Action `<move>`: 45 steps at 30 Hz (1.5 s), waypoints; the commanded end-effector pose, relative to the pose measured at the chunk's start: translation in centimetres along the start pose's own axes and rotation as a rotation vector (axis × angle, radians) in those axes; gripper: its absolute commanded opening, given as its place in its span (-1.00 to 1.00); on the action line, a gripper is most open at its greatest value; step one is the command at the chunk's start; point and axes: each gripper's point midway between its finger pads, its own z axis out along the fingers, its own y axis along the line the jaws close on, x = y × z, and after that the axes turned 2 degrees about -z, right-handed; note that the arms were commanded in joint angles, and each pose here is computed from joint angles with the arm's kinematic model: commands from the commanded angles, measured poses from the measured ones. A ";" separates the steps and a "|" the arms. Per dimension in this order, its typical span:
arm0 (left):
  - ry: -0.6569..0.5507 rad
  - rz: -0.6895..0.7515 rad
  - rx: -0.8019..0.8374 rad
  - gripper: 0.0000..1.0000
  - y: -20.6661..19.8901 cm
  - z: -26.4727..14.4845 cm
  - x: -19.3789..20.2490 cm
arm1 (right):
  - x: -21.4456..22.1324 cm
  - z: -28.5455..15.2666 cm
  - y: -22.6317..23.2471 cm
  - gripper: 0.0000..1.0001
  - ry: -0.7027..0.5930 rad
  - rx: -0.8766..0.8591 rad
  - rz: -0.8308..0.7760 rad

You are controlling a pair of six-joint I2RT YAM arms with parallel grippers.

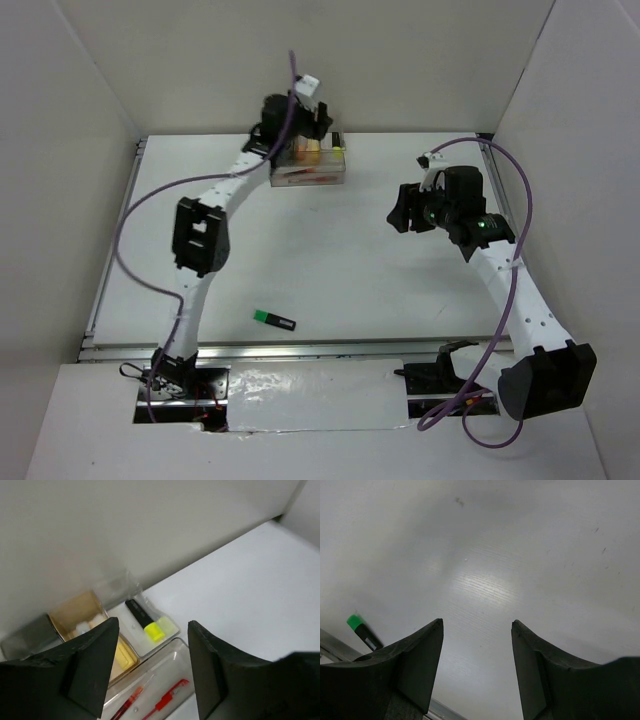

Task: Sort the stationery into containers
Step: Place the pen in the storage box, then pick up the pen from the corner of the board.

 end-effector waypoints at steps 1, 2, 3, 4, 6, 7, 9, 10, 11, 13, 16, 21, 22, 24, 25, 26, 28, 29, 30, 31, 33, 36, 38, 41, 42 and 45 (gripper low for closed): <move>-0.093 -0.057 0.354 0.37 0.5 -11.3 -16.1 | -1.0 -0.3 -0.1 0.27 -0.040 -0.002 -0.018; -0.059 -0.065 0.400 0.36 0.5 -13.3 -15.6 | -0.9 -0.2 -0.2 0.27 -0.036 -0.002 -0.016; 0.049 -0.107 0.425 0.35 0.9 -15.0 -11.3 | -0.8 -0.1 -0.1 0.27 -0.034 -0.003 -0.017; 0.088 -0.069 0.427 0.34 2.4 -17.4 -10.1 | -0.8 0.0 -0.1 0.27 -0.031 -0.005 -0.017; 0.156 -0.028 0.500 0.32 1.4 -23.2 -7.5 | -0.7 0.1 0.2 0.27 -0.026 -0.013 -0.021; 0.202 0.025 0.544 0.31 1.0 -27.3 -5.2 | -0.7 0.1 0.5 0.27 -0.025 -0.019 -0.025; 0.257 0.100 0.592 0.31 0.3 -31.2 -2.7 | -0.5 0.3 1.3 0.27 -0.017 -0.039 -0.037; 0.302 0.224 0.662 0.31 -1.2 -34.7 -1.1 | -0.3 0.5 1.5 0.27 -0.012 -0.045 -0.040; 0.376 0.242 0.689 0.32 -1.9 -36.8 2.1 | -0.3 0.5 1.7 0.27 -0.011 -0.050 -0.043; 0.424 0.375 0.790 0.34 -3.7 -39.9 5.1 | -0.2 0.6 1.9 0.27 -0.006 -0.056 -0.047; 0.529 0.419 0.886 0.35 -6.0 -44.7 9.5 | -0.2 0.7 1.2 0.27 -0.004 -0.040 -0.034; 0.622 0.518 0.994 0.41 -7.6 -48.3 14.6 | 0.4 1.5 0.1 0.27 0.025 -0.020 -0.011; 0.635 0.527 1.020 0.43 -7.8 -48.8 15.4 | 0.6 1.8 0.0 0.27 0.035 -0.019 -0.008; 0.663 0.535 1.057 0.45 -8.0 -49.7 16.9 | 0.9 2.2 -0.1 0.27 0.050 -0.020 -0.004; 0.665 0.548 1.073 0.47 -8.2 -49.8 17.3 | 1.0 2.3 0.0 0.27 0.053 -0.021 -0.003; 0.669 0.543 1.083 0.48 -8.4 -50.1 17.9 | 0.9 2.1 -0.1 0.27 0.049 -0.020 -0.004; 0.653 0.562 1.068 0.48 -8.6 -49.3 18.1 | 0.5 1.7 0.2 0.27 0.032 -0.022 -0.011; 0.651 0.567 1.064 0.48 -8.7 -49.2 18.4 | 0.5 1.6 0.4 0.27 0.030 -0.027 -0.015; 0.632 0.581 1.040 0.47 -8.7 -48.3 18.4 | 0.3 1.4 0.6 0.27 0.022 -0.030 -0.020; 0.633 0.601 1.037 0.44 -8.9 -48.0 18.6 | 0.3 1.4 0.7 0.27 0.019 -0.032 -0.021; 0.614 0.621 1.015 0.42 -9.3 -46.9 18.7 | 0.3 1.3 0.9 0.27 0.018 -0.037 -0.026; 0.613 0.631 1.001 0.38 -10.2 -46.3 18.8 | 0.0 1.0 0.9 0.27 0.007 -0.035 -0.027; 0.625 0.625 0.967 0.37 -10.6 -45.8 18.8 | -0.2 0.8 1.0 0.27 -0.002 -0.036 -0.030; 0.639 0.666 0.995 0.34 -12.5 -45.7 18.9 | -0.3 0.6 0.9 0.27 -0.007 -0.032 -0.029; 0.654 0.672 1.004 0.32 -12.8 -45.8 19.2 | -0.3 0.6 0.9 0.27 -0.007 -0.032 -0.029; 0.699 0.713 1.031 0.28 -13.7 -46.1 19.8 | -0.4 0.5 0.8 0.27 -0.011 -0.028 -0.028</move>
